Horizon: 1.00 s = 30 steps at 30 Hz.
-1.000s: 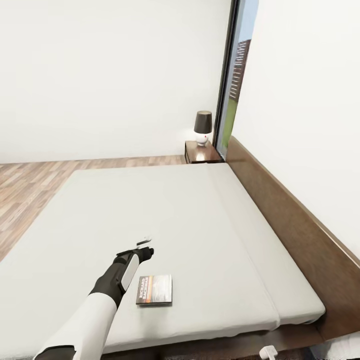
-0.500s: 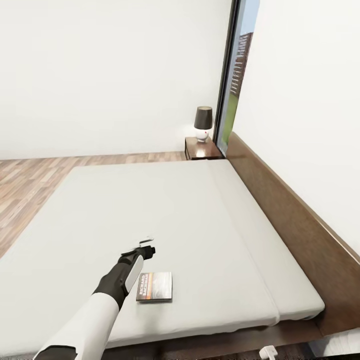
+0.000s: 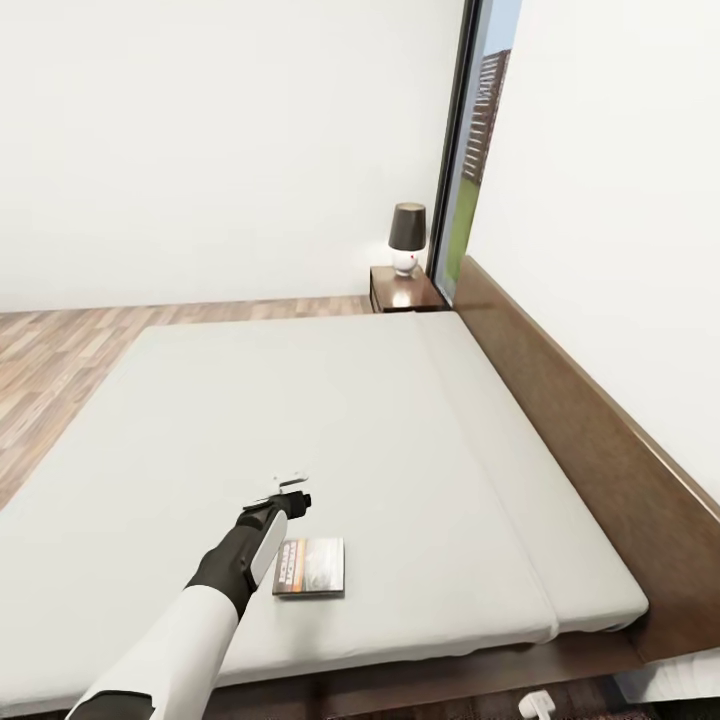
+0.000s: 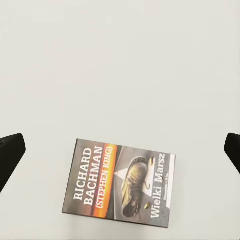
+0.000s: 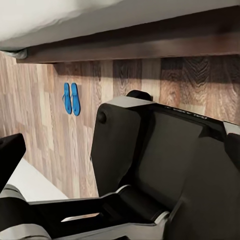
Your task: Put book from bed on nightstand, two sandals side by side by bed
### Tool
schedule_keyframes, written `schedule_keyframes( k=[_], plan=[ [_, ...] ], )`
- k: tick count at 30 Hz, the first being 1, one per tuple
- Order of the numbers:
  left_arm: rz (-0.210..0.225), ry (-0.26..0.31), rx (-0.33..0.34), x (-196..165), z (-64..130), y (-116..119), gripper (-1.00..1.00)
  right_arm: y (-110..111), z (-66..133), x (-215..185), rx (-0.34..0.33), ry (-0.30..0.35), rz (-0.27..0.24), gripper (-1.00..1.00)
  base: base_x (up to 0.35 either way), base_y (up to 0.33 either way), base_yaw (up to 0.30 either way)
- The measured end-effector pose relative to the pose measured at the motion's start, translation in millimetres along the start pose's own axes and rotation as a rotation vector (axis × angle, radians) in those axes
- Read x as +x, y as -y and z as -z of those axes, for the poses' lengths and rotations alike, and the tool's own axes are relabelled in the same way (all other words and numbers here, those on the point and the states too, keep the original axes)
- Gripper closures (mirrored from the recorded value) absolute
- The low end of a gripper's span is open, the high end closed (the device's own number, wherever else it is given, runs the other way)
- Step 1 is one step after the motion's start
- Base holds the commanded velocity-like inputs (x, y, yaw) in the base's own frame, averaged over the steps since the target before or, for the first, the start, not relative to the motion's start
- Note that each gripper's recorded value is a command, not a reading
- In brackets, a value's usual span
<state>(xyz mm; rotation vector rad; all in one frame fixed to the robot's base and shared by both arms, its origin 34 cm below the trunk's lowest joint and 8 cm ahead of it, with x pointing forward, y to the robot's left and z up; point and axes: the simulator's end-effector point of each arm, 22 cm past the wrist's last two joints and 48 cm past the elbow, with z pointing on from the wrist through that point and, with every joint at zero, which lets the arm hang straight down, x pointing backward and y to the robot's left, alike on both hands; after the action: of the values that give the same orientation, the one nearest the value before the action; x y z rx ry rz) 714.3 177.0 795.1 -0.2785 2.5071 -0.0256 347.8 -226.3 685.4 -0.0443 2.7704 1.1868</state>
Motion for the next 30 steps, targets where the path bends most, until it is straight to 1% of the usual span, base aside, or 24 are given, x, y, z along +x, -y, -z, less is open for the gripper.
schedule_keyframes(
  k=[30],
  plan=[
    [-0.001, -0.047, -0.009, 25, -17.1, -4, -1.00, 7, -5.9, 17, 0.000, -0.033, -0.034, -1.00, 0.000, 0.000, 0.000]
  ],
)
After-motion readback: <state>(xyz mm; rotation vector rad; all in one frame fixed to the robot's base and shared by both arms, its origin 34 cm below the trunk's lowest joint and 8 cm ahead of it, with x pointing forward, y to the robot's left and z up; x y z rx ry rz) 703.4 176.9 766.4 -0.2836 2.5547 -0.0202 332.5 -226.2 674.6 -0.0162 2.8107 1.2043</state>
